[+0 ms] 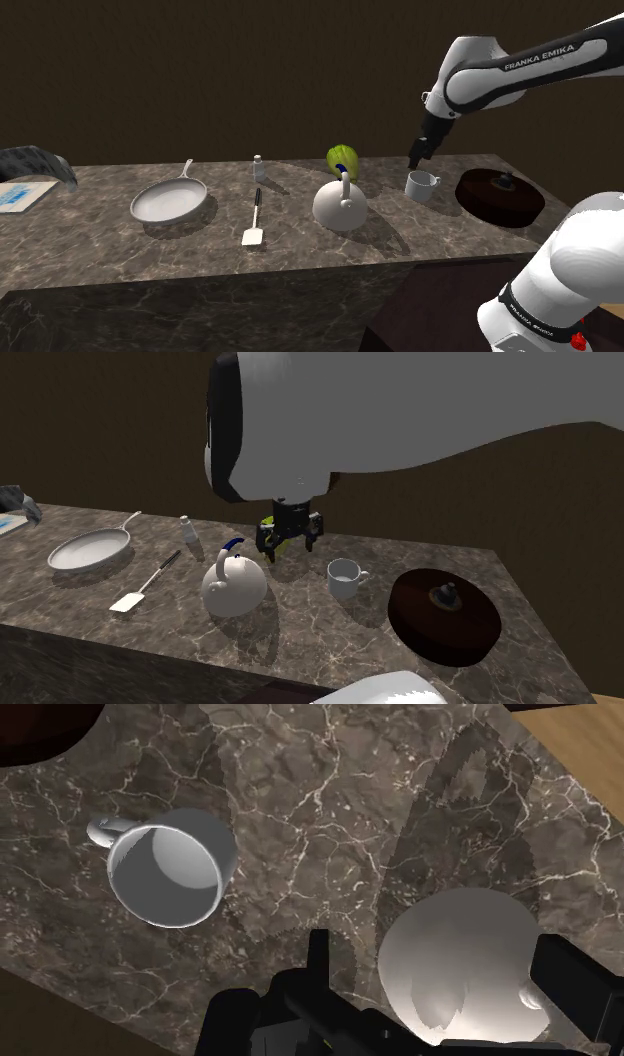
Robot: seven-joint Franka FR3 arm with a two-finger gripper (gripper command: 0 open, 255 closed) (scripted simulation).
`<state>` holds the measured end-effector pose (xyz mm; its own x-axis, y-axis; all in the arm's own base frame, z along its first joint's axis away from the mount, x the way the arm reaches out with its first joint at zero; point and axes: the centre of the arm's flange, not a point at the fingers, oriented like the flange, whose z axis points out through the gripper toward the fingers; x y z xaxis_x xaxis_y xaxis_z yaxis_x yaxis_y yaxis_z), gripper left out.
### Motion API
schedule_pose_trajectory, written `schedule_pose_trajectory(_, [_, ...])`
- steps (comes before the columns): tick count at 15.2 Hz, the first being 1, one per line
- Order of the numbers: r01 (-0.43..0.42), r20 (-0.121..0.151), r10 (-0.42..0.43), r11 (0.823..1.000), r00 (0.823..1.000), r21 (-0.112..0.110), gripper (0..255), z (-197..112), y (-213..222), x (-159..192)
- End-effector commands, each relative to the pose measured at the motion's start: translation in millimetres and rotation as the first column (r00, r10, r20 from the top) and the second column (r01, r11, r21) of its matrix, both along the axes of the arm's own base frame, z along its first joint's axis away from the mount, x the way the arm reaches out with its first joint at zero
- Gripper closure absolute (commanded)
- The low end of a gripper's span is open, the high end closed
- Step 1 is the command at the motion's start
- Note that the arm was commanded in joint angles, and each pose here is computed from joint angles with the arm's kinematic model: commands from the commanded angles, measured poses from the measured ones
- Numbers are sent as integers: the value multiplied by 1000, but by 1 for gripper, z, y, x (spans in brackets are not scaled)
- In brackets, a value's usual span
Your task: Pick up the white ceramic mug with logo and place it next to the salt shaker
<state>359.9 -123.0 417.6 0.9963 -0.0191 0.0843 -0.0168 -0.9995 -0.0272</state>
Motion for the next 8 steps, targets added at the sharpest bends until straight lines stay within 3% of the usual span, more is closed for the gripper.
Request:
schedule_pose_trajectory(1, [-2, -2, 2, 1000, 1000, -13, 0, -22, -17, 3])
schedule_pose_trajectory(8, [-5, -14, 5, 999, 1000, -53, 0, -89, -72, 20])
